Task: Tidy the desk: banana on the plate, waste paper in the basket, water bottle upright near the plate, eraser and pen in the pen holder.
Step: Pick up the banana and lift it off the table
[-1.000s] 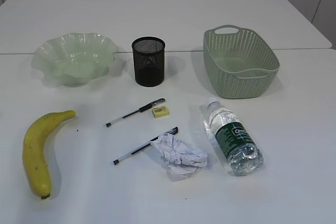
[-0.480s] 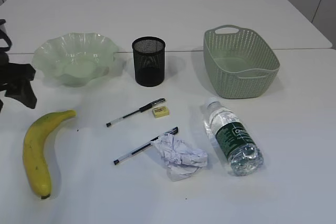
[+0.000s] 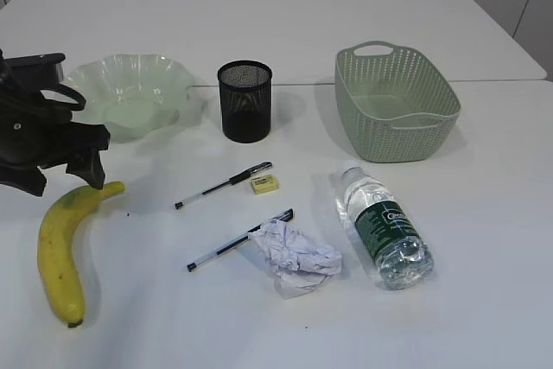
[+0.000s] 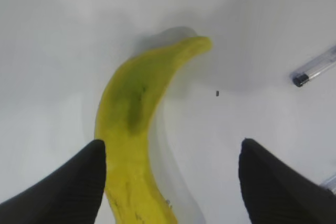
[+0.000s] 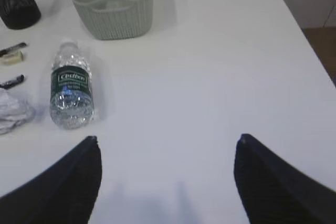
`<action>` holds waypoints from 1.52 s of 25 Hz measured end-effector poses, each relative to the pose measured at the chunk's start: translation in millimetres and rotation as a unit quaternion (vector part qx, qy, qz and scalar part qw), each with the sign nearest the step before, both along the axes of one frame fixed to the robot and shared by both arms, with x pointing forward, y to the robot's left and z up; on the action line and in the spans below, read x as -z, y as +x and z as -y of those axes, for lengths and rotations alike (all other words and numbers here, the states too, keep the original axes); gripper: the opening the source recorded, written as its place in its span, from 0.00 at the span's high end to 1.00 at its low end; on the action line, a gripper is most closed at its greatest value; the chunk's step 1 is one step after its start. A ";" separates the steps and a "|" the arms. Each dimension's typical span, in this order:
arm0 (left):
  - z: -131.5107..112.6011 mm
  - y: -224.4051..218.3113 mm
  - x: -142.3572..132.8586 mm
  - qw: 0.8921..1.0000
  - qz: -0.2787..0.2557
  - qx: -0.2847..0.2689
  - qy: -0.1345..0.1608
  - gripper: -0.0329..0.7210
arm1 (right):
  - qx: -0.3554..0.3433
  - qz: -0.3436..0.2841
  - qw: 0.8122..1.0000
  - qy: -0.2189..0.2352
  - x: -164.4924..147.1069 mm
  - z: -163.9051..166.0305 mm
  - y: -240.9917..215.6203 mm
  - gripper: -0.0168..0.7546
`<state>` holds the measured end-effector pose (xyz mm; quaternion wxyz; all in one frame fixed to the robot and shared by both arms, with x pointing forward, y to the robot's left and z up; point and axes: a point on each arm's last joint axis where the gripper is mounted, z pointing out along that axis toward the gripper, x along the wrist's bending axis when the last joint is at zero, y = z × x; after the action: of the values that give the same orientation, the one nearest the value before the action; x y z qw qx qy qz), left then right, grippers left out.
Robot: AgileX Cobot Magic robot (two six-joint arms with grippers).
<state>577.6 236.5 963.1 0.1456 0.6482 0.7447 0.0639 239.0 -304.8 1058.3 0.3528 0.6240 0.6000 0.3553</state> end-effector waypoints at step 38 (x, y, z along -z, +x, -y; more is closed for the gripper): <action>-18.0 13.2 41.9 0.999 -0.035 -0.020 0.027 0.26 | -0.061 -0.075 0.995 0.009 -73.4 -16.5 93.3 0.22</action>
<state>590.8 254.5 921.2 0.1007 0.6388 0.7601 0.0640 332.4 -288.3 1131.7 0.2789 0.6144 0.6583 0.3339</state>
